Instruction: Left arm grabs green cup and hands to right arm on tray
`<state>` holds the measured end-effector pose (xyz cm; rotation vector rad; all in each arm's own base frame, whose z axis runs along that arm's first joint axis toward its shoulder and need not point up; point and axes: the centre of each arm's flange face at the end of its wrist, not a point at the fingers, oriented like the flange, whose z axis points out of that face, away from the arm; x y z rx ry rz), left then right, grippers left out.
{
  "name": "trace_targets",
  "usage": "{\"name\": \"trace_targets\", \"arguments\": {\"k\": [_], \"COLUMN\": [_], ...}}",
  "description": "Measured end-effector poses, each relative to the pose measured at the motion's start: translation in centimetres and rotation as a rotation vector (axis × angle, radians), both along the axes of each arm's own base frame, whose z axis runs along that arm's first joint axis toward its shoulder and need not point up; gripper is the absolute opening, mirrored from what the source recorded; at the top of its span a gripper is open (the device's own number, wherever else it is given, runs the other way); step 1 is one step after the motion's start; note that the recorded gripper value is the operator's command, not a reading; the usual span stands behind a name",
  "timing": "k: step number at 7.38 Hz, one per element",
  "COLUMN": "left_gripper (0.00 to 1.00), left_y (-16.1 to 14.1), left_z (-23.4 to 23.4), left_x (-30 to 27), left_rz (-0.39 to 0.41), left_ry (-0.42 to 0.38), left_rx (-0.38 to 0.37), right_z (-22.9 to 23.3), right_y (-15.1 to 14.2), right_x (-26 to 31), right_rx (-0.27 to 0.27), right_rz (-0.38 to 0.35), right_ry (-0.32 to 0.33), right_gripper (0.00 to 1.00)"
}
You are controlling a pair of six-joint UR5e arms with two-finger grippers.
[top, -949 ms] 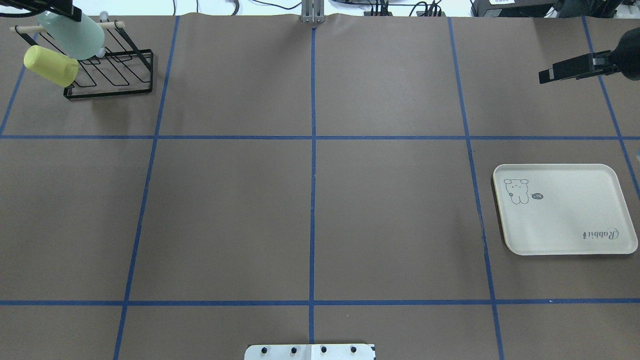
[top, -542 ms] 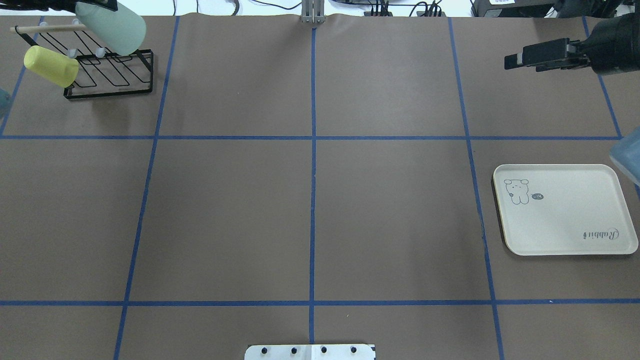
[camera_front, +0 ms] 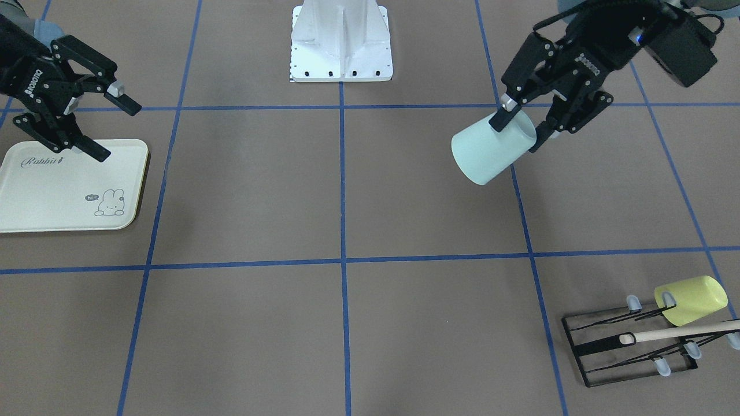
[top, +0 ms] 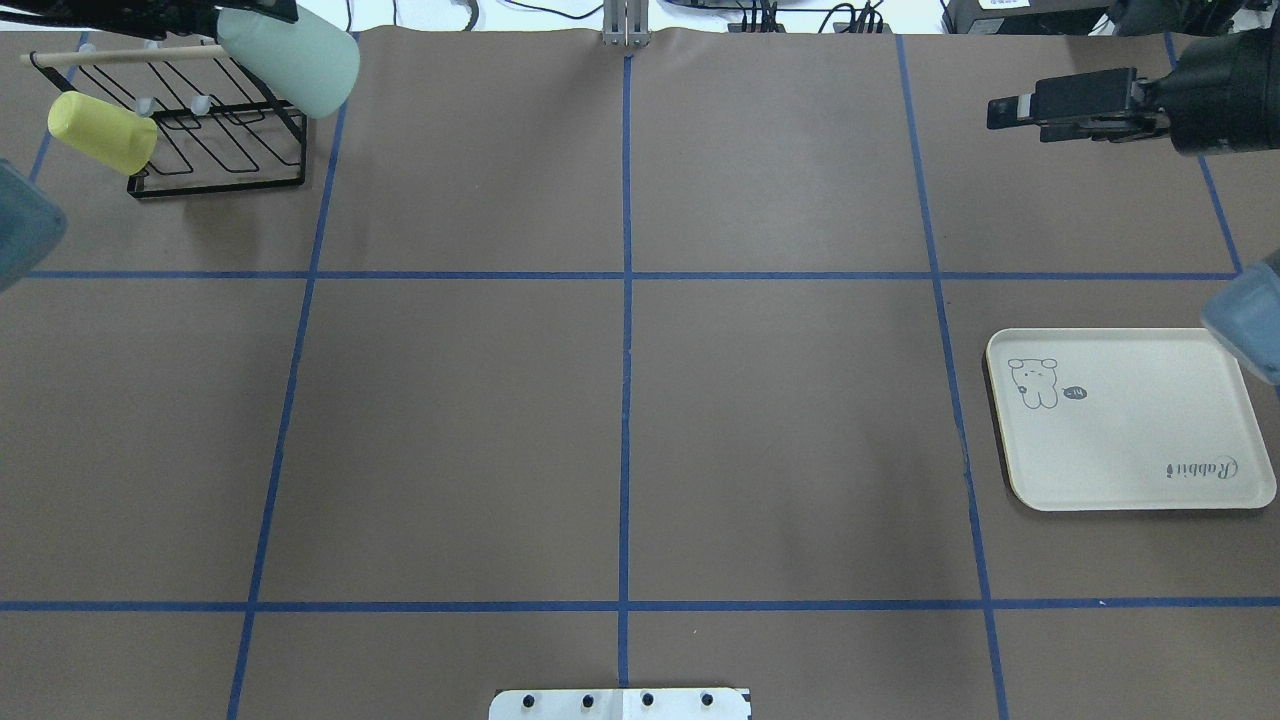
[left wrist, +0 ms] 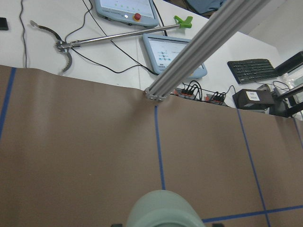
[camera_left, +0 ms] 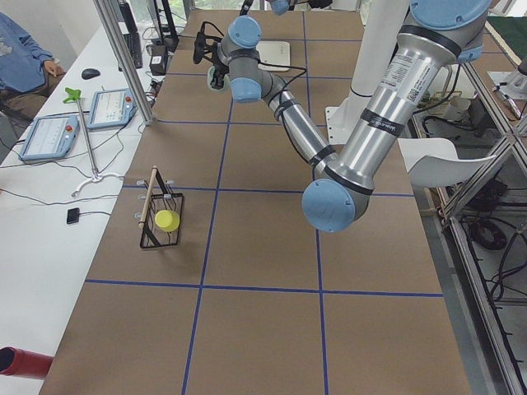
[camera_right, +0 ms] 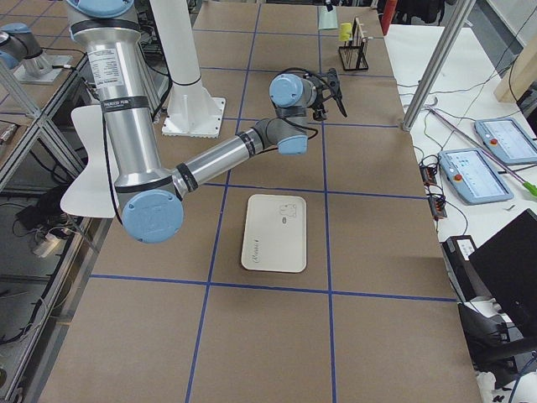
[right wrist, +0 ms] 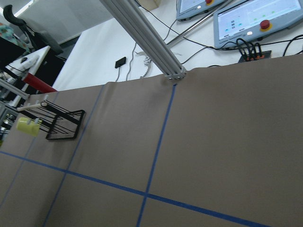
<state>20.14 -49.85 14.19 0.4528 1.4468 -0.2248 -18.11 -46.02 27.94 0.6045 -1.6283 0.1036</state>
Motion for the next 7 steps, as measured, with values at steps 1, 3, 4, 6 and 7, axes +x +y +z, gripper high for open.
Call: {"name": "trace_targets", "arguments": {"k": [1, 3, 4, 6, 7], "left_gripper": [0.02, 0.02, 0.02, 0.02, 0.02], "left_y": [1.8, 4.3, 5.3, 6.9, 7.4], "left_z": [-1.7, -4.5, -6.0, -8.7, -9.3], "left_x": [0.5, 1.3, 1.8, 2.9, 3.2], "left_rz": [0.024, 0.078, 0.111, 0.166, 0.182], "left_ry": [0.089, 0.246, 0.309, 0.38, 0.398], "left_rx": [-0.001, -0.009, -0.012, -0.012, -0.012], "right_z": [-0.9, -2.4, -3.6, -7.3, -9.2], "right_y": [1.9, 5.6, 7.1, 10.4, 11.9], "right_x": [-1.6, -4.9, -6.7, -10.7, -12.2], "right_rx": [0.022, 0.059, 0.06, 0.034, 0.02], "right_rz": [-0.008, -0.026, -0.032, -0.063, -0.086], "right_ry": [-0.127, -0.363, -0.47, -0.713, -0.816], "right_gripper": [1.0, 1.0, 1.0, 1.0, 1.0]}}
